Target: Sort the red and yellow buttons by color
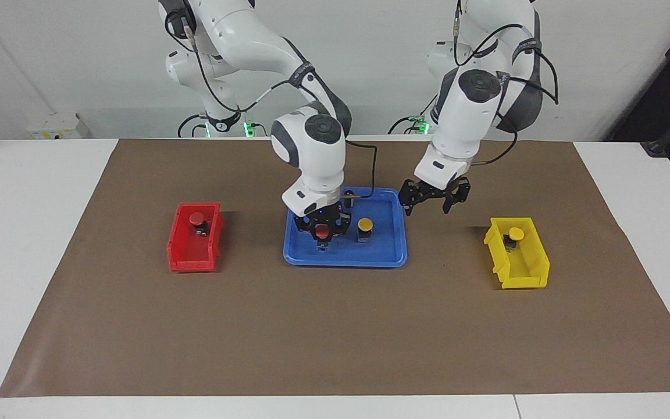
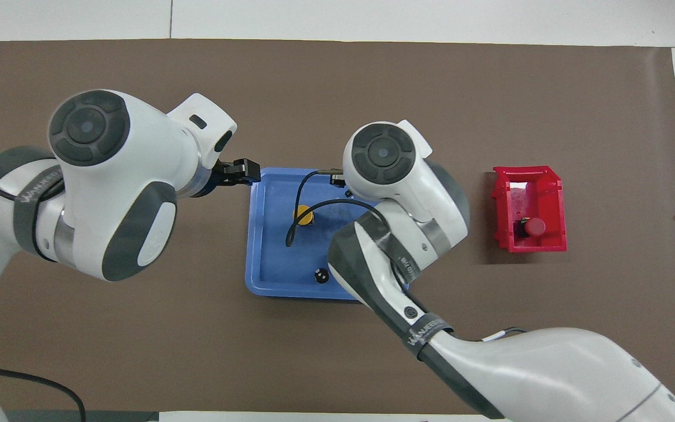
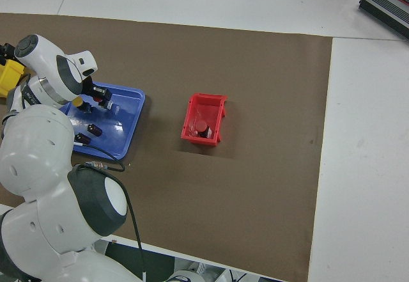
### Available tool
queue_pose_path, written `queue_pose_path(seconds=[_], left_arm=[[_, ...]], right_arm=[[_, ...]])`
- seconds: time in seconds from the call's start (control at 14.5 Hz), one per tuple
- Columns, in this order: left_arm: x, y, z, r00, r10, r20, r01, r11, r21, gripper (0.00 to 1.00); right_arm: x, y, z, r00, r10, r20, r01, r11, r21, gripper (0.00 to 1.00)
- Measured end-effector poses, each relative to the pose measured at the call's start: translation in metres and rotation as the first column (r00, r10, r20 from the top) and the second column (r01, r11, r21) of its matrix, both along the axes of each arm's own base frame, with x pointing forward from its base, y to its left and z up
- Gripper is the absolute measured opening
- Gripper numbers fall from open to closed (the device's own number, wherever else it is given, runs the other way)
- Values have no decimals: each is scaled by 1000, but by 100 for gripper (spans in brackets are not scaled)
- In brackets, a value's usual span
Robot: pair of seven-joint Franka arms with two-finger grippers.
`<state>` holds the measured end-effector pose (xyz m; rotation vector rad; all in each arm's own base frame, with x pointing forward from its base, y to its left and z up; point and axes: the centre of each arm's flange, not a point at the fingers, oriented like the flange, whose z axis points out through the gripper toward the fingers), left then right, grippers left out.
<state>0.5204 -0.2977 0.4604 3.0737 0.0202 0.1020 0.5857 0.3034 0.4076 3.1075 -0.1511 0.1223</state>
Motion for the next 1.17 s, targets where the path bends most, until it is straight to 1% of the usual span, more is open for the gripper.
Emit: queue_pose_path(seconds=[0.07, 0.21, 0.34, 0.48, 0.55, 0.69, 0.83, 0.89, 0.96, 1.03, 1.1, 1.17], left_arm=[[-10, -15, -15, 1000, 7, 2, -7, 1000, -4, 100], [-32, -43, -43, 1000, 10, -8, -10, 1000, -2, 100], [-47, -68, -65, 1000, 12, -9, -12, 1000, 0, 100], [-50, -80, -81, 1000, 17, -5, -17, 1000, -1, 100], [-49, -84, -88, 1000, 18, -3, -18, 1000, -2, 100], [-48, -90, -104, 1000, 26, 5, -26, 1000, 0, 100], [-44, -94, -115, 999, 34, 15, -34, 999, 1, 100], [-42, -95, -117, 999, 40, 15, -40, 999, 1, 91], [-41, -96, -117, 998, 54, 15, -54, 999, 0, 91], [-41, -96, -118, 997, 72, 14, -72, 997, -1, 87], [-41, -97, -117, 996, 84, 14, -84, 996, -2, 76], [-42, -99, -117, 996, 89, 14, -89, 996, -3, 60]], right_arm=[[7, -34, 24, 1000, 17, -13, -17, 1000, 0, 37], [14, -112, 64, 997, 62, -53, -62, 998, 8, 37], [14, -187, 83, 991, 113, -73, -110, 993, 33, 37], [13, -238, 81, 987, 135, -82, -132, 990, 43, 37], [13, -252, 74, 987, 138, -84, -134, 990, 44, 37], [11, -263, 52, 985, 164, -53, -162, 986, 41, 37], [3, -277, 26, 981, 191, -28, -190, 981, 34, 37], [-2, -283, 18, 981, 191, -24, -190, 981, 32, 37], [-6, -287, 14, 981, 191, -24, -190, 981, 31, 37], [-9, -289, 12, 982, 189, -24, -188, 982, 30, 37], [-12, -289, 12, 982, 189, -21, -188, 982, 29, 37], [-14, -288, 10, 982, 190, -11, -190, 982, 26, 37]])
